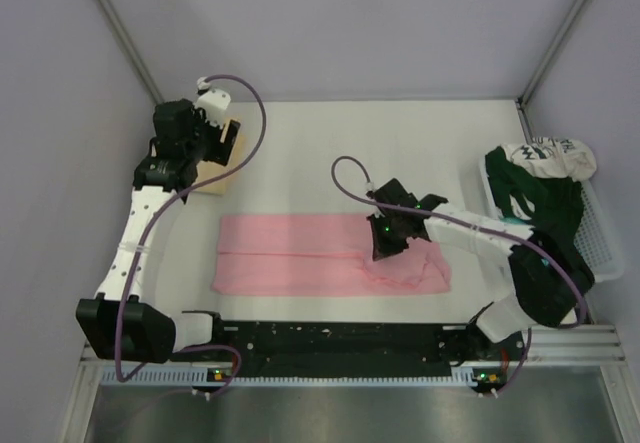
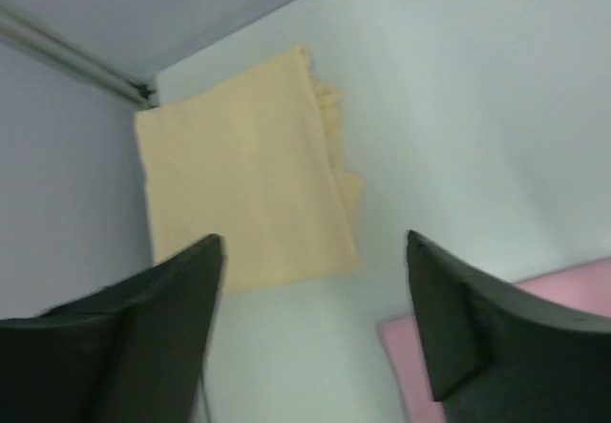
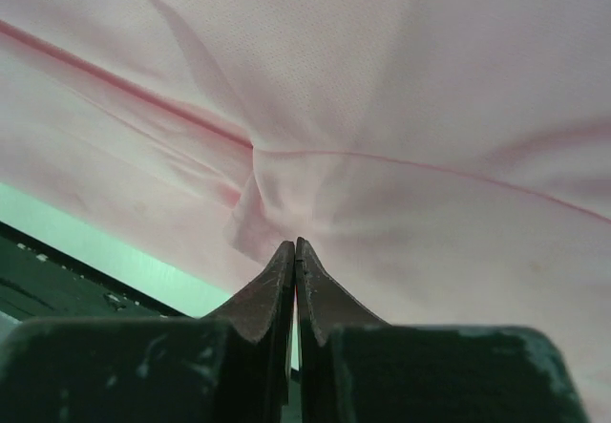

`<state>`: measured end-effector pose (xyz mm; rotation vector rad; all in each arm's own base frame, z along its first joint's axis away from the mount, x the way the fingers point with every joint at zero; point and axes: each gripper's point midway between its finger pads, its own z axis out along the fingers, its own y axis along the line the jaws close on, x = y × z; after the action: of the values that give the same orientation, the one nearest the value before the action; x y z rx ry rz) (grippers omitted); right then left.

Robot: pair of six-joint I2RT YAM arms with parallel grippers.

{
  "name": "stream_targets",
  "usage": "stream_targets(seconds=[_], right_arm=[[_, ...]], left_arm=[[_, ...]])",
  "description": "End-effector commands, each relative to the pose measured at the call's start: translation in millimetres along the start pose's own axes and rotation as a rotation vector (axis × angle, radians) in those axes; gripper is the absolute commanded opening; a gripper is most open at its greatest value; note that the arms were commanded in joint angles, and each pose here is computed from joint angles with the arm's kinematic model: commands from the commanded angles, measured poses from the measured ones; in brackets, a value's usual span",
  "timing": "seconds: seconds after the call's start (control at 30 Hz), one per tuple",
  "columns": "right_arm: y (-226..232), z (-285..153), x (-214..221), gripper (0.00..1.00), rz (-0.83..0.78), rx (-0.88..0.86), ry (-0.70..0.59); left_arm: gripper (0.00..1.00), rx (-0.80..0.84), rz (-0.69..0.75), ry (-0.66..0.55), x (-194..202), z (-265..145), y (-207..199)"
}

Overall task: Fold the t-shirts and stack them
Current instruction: Fold the other side of the tshirt into a rectangle, then rotate the tshirt 90 degrees

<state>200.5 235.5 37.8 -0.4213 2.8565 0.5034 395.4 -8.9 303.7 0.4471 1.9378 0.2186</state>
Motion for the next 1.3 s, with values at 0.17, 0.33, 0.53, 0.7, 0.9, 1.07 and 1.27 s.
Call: stream_targets(seconds=[0.17, 0.33, 0.53, 0.7, 0.9, 1.07, 1.27], right_arm=[[-75, -28, 22, 0.00, 0.466, 0.091, -0.200], [-97, -9, 38, 0.00, 0.690, 0.059, -0.229], [-155, -17, -38, 0.00, 0.730, 0.164, -0.398], [-202, -26, -197, 0.00, 0.606, 0.236, -0.481], [-171, -27, -352, 0.00, 0.413, -0.015, -0.517], [-161, -87, -381, 0.00, 0.303, 0.010, -0.660], [-190, -93, -330, 0.00, 0.369, 0.171, -0.613]], left_arm=[[0.18, 0.288, 0.095, 0.273, 122, 19, -81], [0.00, 0.329, 0.149, 0.491, 193, 15, -98], [0.00, 0.432, 0.120, 0.593, 239, 1, -127], [0.00, 0.577, 0.109, 0.578, 242, -26, -160], [0.00, 0.728, 0.308, 0.488, 229, -44, -223], [0.00, 0.763, 0.375, 0.429, 199, -28, -236], [0.00, 0.578, 0.486, 0.472, 199, 27, -215]])
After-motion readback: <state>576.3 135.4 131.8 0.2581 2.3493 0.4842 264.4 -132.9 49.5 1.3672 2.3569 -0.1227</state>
